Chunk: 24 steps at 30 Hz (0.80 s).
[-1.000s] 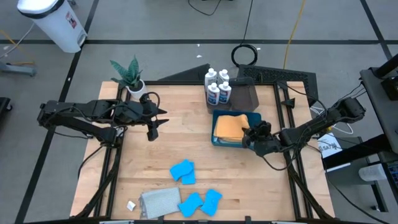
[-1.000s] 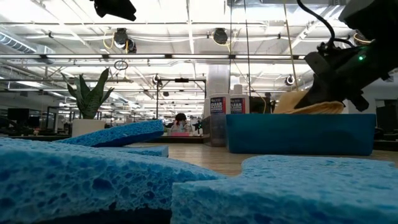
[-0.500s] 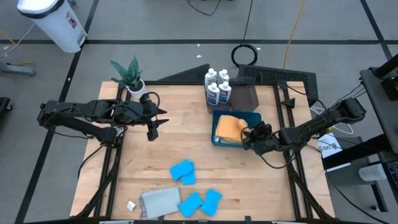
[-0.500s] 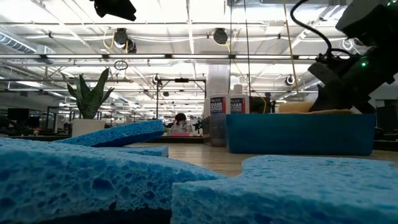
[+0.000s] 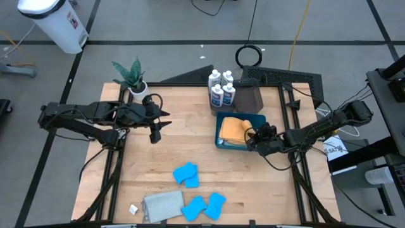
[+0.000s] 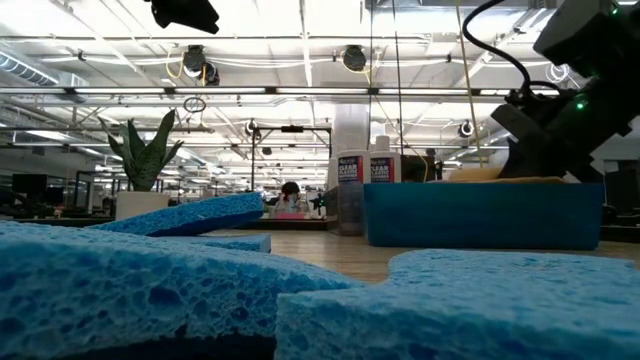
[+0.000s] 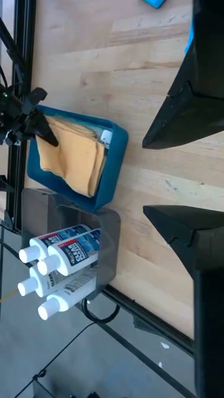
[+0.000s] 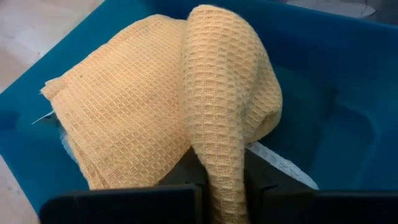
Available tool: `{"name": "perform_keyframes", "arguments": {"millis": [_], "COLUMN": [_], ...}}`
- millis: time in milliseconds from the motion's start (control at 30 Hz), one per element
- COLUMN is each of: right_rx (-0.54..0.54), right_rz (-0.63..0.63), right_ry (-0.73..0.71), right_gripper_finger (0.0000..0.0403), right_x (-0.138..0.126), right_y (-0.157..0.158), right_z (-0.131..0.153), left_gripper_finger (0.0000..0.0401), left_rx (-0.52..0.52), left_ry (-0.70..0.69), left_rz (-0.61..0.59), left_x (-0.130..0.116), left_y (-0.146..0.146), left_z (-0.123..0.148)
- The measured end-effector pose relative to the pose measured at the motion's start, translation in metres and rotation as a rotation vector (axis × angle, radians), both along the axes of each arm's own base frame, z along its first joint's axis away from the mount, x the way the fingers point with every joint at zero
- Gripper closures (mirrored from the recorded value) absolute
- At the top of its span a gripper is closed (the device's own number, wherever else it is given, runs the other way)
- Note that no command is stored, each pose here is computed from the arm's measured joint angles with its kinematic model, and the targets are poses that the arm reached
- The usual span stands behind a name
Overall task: Pick & Place Kitchen Items
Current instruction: Put the yellow napkin into the blue bin
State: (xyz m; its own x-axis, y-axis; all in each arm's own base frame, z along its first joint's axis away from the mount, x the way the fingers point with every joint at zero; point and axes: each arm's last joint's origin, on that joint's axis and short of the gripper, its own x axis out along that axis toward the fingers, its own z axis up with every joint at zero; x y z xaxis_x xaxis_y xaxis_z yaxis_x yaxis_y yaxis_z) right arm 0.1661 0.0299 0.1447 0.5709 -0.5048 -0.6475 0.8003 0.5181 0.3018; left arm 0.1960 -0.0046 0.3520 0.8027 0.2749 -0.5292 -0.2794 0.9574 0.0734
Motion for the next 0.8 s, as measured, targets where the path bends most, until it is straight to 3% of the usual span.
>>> {"name": "perform_keyframes", "arguments": {"millis": [467, 800], "right_rx": [-0.07, -0.124], "right_rz": [0.058, 0.088], "right_ry": [-0.043, -0.144], "right_gripper_finger": [0.0232, 0.0213], "right_x": [-0.002, -0.013], "right_y": [-0.002, -0.012], "right_z": [0.014, 0.039], "left_gripper_finger": [0.024, 0.024], "left_rx": [0.0, 0.0], "left_ry": [0.0, 0.0], "left_rz": [0.0, 0.0], "left_x": [0.0, 0.0], "left_y": [0.0, 0.0], "left_z": [0.0, 0.0]}}
